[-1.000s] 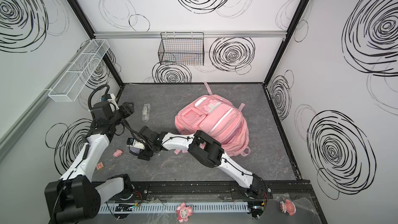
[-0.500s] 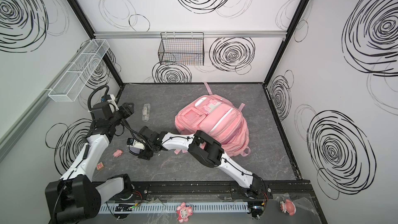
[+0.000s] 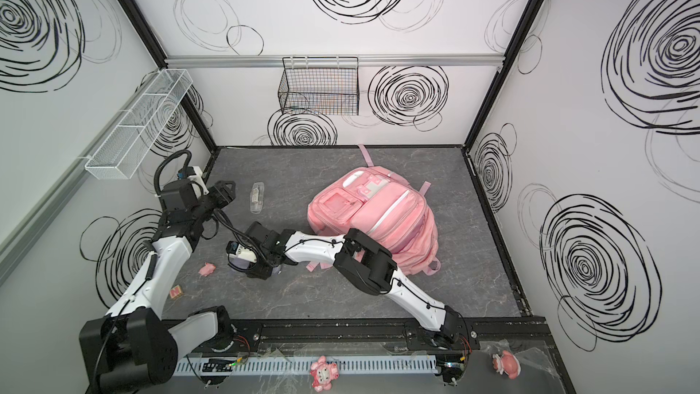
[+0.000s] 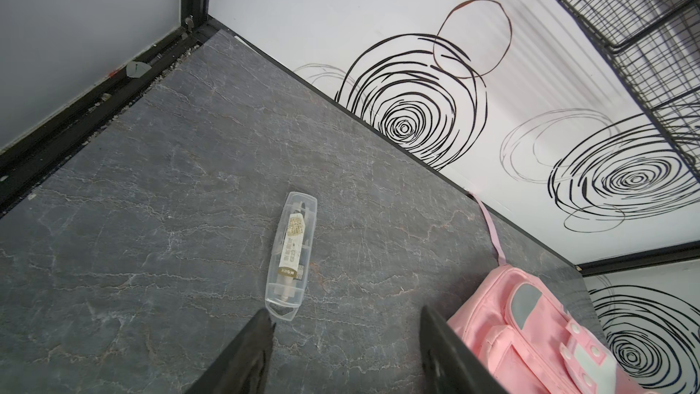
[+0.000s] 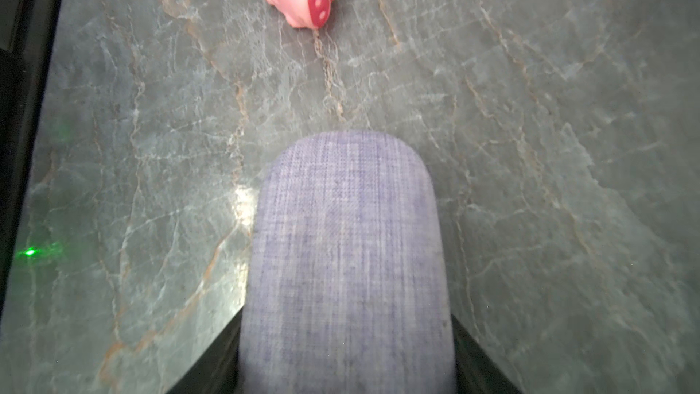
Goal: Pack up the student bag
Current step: 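Lift the lavender case with the right gripper while left moves toward the bag, then grip the bag opening edge with the left gripper while right holds the case up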
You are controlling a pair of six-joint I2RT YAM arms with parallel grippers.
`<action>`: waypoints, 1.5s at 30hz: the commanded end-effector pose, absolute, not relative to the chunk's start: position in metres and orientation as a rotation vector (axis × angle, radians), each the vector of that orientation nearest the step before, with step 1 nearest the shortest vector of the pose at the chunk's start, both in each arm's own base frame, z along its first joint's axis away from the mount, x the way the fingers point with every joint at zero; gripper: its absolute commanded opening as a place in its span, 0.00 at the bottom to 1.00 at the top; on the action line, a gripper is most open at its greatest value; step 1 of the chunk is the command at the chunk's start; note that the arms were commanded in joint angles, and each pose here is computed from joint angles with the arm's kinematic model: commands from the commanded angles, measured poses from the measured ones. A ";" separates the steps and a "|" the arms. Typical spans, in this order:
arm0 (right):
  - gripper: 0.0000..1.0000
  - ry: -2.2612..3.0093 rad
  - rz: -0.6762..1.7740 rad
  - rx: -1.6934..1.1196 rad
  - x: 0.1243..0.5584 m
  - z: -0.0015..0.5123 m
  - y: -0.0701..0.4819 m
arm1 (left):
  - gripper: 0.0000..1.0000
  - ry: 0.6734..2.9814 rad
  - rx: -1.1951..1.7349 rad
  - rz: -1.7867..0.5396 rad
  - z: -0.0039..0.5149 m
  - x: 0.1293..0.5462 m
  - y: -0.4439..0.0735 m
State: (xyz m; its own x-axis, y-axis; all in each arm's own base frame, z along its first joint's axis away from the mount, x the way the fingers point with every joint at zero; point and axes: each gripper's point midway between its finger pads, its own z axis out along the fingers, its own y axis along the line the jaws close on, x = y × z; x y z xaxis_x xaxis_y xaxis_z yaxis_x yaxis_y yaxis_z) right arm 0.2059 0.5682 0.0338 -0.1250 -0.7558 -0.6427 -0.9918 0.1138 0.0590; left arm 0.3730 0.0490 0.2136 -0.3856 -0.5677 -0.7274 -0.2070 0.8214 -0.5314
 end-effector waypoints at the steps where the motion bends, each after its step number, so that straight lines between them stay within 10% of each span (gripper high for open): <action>1: 0.44 1.921 0.780 -1.553 0.213 0.101 0.560 | 0.65 1.906 -0.547 -0.443 0.228 0.376 0.051; 22: 0.37 1.831 0.847 -0.861 0.240 0.251 0.343 | 0.65 1.892 -0.227 -0.328 0.263 0.367 -0.025; 26: 0.34 1.835 0.761 -0.659 0.255 0.268 0.284 | 0.65 1.847 -0.063 -0.362 0.282 0.359 -0.068; 29: 0.01 1.857 0.721 -0.528 0.266 0.270 0.246 | 0.68 1.837 0.040 -0.405 0.293 0.352 -0.101; 45: 0.00 1.837 0.355 0.401 0.302 0.252 0.047 | 0.77 1.706 0.749 -0.584 0.292 0.255 -0.328</action>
